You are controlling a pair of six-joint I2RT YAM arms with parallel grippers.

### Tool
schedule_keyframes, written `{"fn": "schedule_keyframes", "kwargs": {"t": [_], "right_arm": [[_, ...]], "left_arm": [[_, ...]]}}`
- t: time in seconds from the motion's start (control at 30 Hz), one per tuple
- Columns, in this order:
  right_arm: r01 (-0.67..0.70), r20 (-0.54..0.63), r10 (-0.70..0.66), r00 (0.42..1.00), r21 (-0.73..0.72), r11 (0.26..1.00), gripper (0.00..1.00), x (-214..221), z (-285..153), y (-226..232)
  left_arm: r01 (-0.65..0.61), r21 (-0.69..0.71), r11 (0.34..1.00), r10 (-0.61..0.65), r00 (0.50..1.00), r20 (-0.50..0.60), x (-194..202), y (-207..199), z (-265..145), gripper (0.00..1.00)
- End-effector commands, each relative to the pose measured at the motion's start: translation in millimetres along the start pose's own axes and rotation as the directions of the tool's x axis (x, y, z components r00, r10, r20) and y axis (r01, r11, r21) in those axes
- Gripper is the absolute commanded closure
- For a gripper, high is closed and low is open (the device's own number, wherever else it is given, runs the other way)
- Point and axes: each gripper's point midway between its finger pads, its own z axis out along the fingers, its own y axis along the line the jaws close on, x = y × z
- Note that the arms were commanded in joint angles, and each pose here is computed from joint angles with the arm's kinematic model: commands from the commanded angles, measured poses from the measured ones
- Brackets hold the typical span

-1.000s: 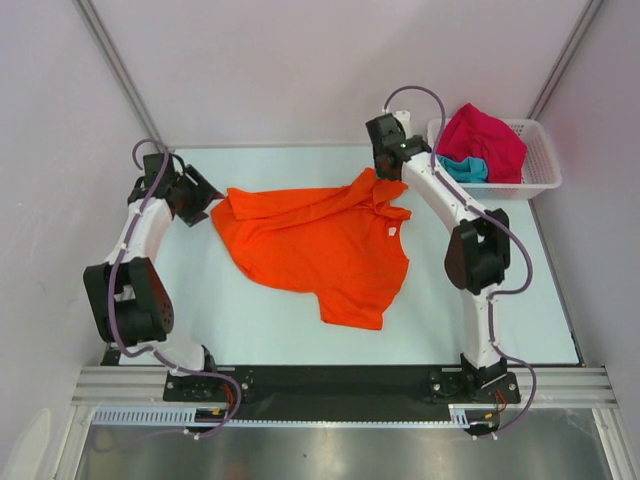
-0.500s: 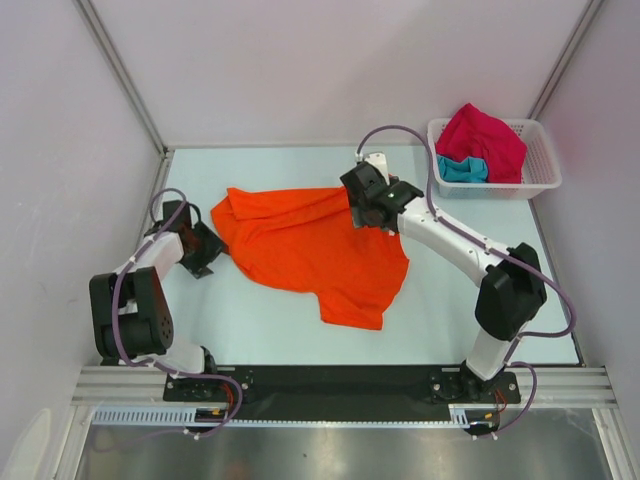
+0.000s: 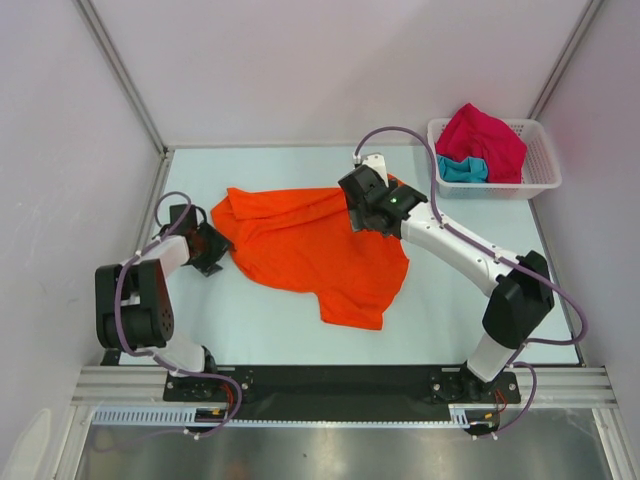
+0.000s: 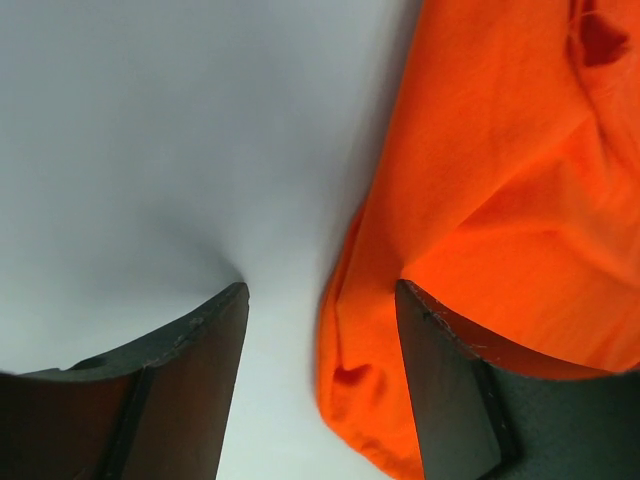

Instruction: Fold and stack the t-shirts

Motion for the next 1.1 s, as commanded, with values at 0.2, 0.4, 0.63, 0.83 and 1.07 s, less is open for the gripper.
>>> {"fn": "schedule_keyframes", "kwargs": {"t": [0.2, 0.4, 0.63, 0.83, 1.07], "right_arm": [[-0.034, 0.036, 0.033, 0.999, 0.021, 0.999, 0.31, -17.3, -7.3, -3.8], [-0.032, 0.032, 0.031, 0.999, 0.029, 0.999, 0.32, -17.3, -8.7, -5.0], [-0.032, 0.028, 0.031, 0.999, 0.030, 0.999, 0.32, -12.1, -10.3, -6.7], [-0.040, 0.035, 0.040, 0.999, 0.013, 0.999, 0.33, -9.8, -12.2, -7.0], [-0.049, 0.045, 0.050, 0.998, -0.016, 0.999, 0.34, -11.0, -14.9, -4.1]], "left_arm": [[0.017, 0.046, 0.999, -0.016, 0.999, -0.030, 5.0, -15.0, 21.0, 0.35], [0.027, 0.105, 0.994, -0.021, 0.998, -0.056, 11.7, -25.3, 21.6, 0.99], [0.021, 0.154, 0.988, -0.019, 1.000, -0.017, 5.4, -38.5, -0.5, 1.00], [-0.033, 0.167, 0.985, 0.025, 0.998, 0.053, -12.1, -51.6, -38.5, 1.00], [-0.092, 0.170, 0.981, 0.076, 0.993, 0.096, -13.8, -50.9, -74.3, 0.97]]}}
